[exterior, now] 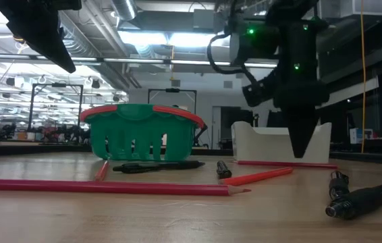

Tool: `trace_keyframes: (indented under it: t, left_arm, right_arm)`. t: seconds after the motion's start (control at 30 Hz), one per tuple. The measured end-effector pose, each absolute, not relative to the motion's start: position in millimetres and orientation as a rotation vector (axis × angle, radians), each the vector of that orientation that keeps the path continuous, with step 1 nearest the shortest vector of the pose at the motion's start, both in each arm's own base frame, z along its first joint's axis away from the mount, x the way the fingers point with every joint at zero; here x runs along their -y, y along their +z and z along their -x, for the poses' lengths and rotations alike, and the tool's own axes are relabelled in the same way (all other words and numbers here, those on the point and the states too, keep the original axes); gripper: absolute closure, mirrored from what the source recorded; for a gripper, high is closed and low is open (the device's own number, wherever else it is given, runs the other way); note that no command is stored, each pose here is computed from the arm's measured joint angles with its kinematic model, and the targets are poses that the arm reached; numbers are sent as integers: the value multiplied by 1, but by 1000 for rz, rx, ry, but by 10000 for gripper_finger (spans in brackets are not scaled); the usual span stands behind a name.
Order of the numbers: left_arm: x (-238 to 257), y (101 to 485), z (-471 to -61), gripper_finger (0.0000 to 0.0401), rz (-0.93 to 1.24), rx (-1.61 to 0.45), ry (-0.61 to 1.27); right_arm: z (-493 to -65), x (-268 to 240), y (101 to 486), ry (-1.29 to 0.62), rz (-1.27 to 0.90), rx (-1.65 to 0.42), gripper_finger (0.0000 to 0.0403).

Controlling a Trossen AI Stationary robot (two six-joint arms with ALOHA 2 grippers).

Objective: Sort pens & pencils
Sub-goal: Put the top red pencil into the blue bin

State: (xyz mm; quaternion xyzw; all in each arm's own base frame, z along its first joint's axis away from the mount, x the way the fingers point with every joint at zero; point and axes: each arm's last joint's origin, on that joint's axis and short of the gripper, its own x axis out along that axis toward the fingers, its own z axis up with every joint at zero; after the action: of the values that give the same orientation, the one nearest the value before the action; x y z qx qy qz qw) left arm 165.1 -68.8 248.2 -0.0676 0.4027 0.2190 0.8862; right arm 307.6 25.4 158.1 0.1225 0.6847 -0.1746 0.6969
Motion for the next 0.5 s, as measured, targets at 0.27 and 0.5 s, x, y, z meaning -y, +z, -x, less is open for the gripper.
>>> trace_keyframes:
  t: [0.27,0.5]
  left_arm:
    - [69,248,-165,345,139,-839,456]
    - [69,248,-165,345,138,-841,456]
  right_arm:
    - [-306,-24,161,-390,-178,-1548,260]
    - [-306,-19,161,-366,-122,-1555,260]
